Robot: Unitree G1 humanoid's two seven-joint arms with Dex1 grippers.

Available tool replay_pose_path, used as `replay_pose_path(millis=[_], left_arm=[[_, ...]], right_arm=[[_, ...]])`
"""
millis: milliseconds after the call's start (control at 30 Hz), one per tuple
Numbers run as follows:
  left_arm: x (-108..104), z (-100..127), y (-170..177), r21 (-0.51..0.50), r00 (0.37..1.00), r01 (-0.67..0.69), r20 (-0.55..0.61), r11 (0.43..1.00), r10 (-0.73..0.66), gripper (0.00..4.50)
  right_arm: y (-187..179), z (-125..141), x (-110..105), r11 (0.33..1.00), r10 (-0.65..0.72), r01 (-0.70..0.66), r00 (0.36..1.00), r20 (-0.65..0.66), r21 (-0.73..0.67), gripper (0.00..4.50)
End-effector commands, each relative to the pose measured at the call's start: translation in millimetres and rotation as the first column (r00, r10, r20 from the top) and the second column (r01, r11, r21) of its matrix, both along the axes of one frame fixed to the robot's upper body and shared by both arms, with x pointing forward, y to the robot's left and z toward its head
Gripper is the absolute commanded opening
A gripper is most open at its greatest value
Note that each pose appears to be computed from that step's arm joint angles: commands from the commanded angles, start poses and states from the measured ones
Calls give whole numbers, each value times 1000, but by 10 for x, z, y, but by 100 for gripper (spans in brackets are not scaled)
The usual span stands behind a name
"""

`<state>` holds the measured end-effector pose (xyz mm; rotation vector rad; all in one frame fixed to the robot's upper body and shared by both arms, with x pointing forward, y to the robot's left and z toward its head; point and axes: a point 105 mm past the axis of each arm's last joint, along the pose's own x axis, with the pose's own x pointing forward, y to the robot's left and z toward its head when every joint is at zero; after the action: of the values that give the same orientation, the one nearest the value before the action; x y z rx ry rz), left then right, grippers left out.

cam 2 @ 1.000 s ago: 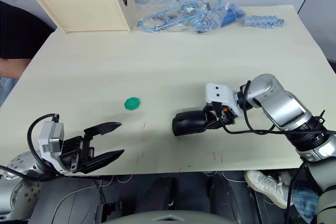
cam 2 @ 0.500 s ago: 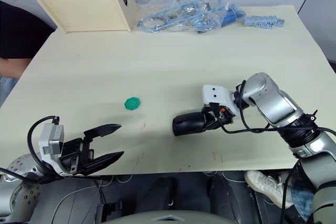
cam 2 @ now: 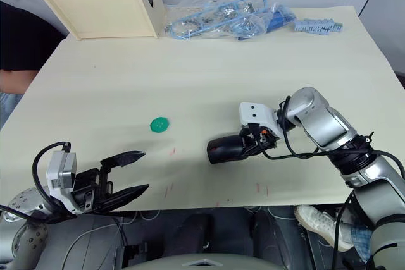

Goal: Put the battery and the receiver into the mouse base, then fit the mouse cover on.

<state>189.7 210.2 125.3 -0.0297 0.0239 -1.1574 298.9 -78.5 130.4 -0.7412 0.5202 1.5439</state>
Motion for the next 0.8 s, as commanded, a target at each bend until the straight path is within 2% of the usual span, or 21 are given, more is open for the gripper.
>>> replay_pose_path(millis=[33, 800], left_arm=[[-17, 68, 24, 4, 999, -5, 41, 1000, 4, 450], [-36, 44, 28, 1, 999, -12, 37, 1000, 12, 450]], right_arm=[[29, 80, 18, 1000, 15, -15, 999, 36, -6, 225], [71, 26, 10, 1000, -1, 1, 1000, 18, -10, 225]])
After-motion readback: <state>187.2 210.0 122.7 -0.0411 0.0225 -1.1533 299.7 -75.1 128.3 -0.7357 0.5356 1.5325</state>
